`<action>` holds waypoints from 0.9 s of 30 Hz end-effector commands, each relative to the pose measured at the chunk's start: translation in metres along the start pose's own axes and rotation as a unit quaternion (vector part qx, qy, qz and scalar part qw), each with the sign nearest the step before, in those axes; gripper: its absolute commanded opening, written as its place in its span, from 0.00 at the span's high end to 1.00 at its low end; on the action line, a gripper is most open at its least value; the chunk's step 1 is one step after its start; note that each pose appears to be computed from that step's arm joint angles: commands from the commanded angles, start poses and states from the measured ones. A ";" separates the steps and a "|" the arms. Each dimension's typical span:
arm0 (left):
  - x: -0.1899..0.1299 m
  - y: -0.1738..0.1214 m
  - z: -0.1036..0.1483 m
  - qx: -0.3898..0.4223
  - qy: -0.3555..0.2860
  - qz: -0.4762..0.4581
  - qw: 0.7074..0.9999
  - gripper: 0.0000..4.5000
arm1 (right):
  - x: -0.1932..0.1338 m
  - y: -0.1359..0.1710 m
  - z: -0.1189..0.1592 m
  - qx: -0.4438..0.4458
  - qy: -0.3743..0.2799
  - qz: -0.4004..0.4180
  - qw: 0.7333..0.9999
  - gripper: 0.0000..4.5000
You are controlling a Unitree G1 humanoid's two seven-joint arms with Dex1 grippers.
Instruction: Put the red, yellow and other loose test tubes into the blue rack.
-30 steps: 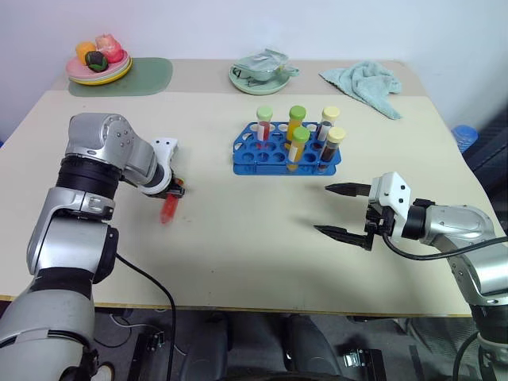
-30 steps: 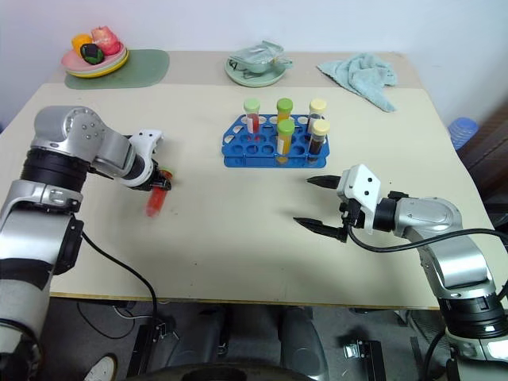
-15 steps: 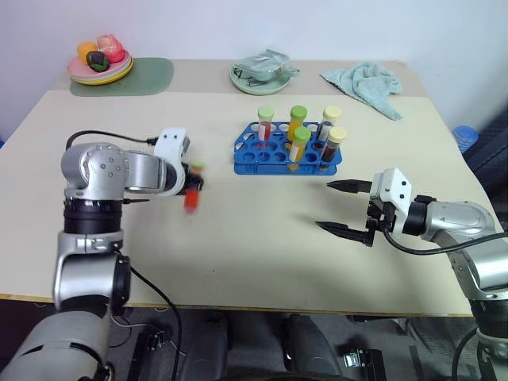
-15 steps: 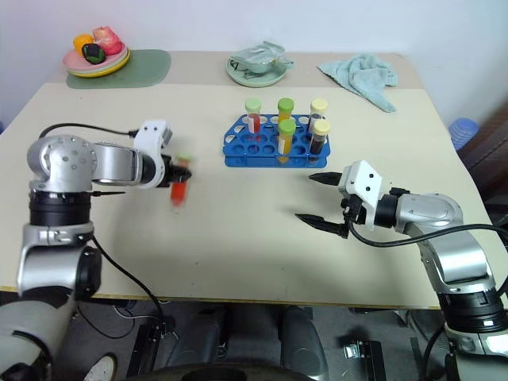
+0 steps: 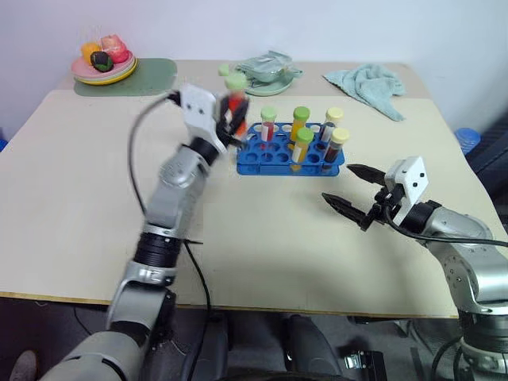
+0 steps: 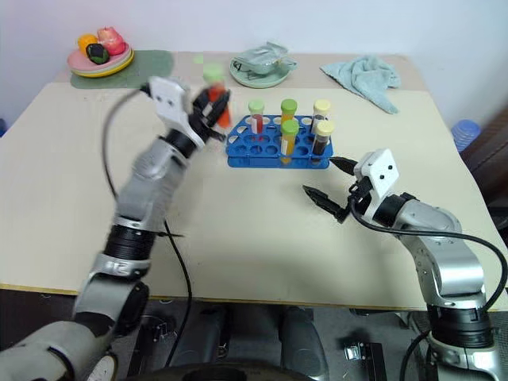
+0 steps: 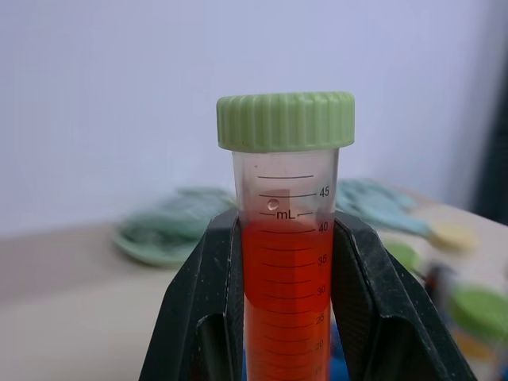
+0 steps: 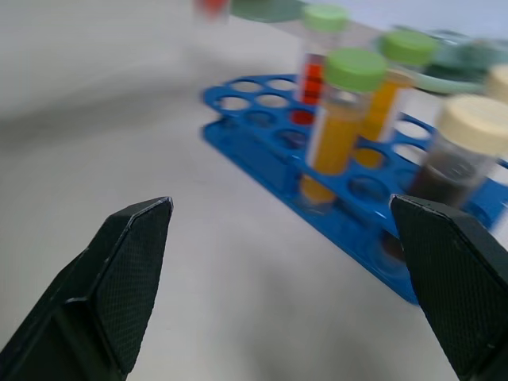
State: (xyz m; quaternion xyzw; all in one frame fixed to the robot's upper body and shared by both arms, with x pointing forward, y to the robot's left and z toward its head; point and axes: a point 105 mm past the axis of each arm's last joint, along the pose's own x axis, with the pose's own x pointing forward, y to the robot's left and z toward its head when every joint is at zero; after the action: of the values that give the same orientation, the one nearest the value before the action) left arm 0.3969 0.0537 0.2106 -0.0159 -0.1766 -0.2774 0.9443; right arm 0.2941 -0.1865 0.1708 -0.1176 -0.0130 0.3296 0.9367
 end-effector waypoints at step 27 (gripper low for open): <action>0.022 -0.026 -0.057 0.042 0.012 -0.018 0.999 0.75 | -0.017 0.009 0.022 -0.017 -0.013 -0.048 0.999 0.00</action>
State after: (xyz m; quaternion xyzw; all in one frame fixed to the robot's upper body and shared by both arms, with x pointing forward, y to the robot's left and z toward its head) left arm 0.4174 0.0133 0.1757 0.0254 -0.2012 -0.2870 0.9362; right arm 0.2741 -0.1878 0.1796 -0.1198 -0.0139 0.2841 0.9512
